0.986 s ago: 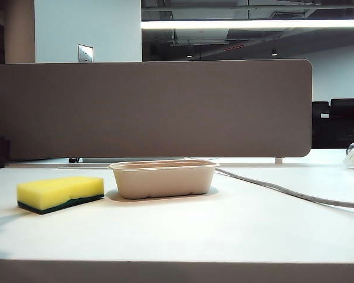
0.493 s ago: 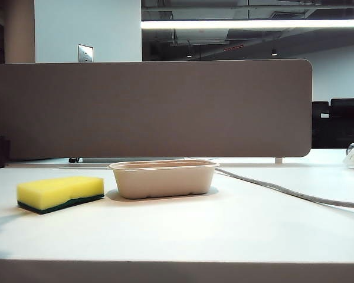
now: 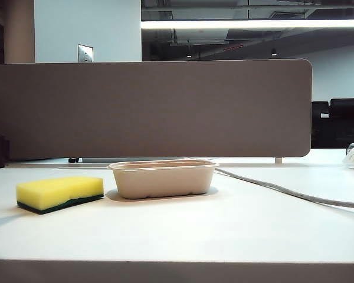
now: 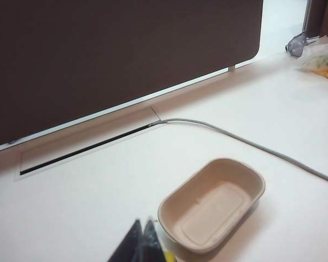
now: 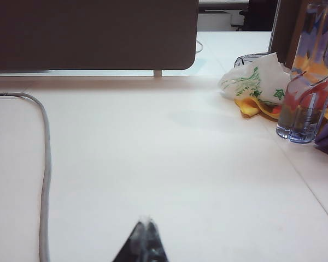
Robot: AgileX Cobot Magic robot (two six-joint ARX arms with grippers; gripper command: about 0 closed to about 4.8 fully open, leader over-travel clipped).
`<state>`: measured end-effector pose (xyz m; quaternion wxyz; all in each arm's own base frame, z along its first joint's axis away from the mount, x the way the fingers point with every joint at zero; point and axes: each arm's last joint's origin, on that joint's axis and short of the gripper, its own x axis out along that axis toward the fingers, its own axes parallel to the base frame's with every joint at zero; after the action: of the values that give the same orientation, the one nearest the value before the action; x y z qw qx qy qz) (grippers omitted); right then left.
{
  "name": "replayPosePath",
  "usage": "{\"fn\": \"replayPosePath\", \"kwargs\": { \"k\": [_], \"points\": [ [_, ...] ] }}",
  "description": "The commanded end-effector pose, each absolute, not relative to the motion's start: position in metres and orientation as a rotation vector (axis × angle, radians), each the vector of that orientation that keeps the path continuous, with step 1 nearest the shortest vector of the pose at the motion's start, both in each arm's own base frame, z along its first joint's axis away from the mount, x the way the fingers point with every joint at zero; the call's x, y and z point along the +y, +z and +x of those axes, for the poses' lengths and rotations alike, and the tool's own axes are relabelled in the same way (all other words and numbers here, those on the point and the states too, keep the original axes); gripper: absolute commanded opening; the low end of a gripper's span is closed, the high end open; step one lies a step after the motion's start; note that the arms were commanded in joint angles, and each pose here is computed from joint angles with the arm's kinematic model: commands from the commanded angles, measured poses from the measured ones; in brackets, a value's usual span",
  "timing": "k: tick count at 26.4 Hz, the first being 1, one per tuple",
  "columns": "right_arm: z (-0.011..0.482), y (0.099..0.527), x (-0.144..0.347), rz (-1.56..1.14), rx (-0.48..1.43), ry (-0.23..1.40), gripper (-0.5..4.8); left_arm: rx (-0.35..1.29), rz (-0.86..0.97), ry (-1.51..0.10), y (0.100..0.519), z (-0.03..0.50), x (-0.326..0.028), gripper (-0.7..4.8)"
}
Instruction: Take out the cleaning sponge from the paper lunch box and place it on the table.
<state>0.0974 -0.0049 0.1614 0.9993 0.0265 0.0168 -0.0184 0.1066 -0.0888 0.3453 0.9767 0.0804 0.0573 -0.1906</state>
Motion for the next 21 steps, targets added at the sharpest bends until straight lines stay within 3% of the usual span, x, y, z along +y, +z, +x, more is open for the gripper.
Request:
{"fn": "replayPosePath", "kwargs": {
  "k": [1, 8, 15, 21],
  "points": [
    [0.098, 0.163, -0.004, 0.052, 0.02, -0.026, -0.05, 0.084, 0.134, -0.371, 0.35, 0.105, -0.083, -0.04],
    [0.098, 0.163, -0.004, 0.052, 0.021, -0.025, -0.05, 0.045, 0.095, -0.307, 0.356, 0.108, -0.055, -0.04],
    [0.098, 0.163, -0.004, 0.052, 0.021, -0.025, -0.05, 0.006, 0.076, -0.059, 0.361, 0.106, -0.021, -0.04],
    [0.098, 0.163, -0.004, 0.052, 0.021, -0.025, -0.05, -0.066, 0.063, 0.042, 0.367, 0.088, -0.008, -0.05]
  ]
}}
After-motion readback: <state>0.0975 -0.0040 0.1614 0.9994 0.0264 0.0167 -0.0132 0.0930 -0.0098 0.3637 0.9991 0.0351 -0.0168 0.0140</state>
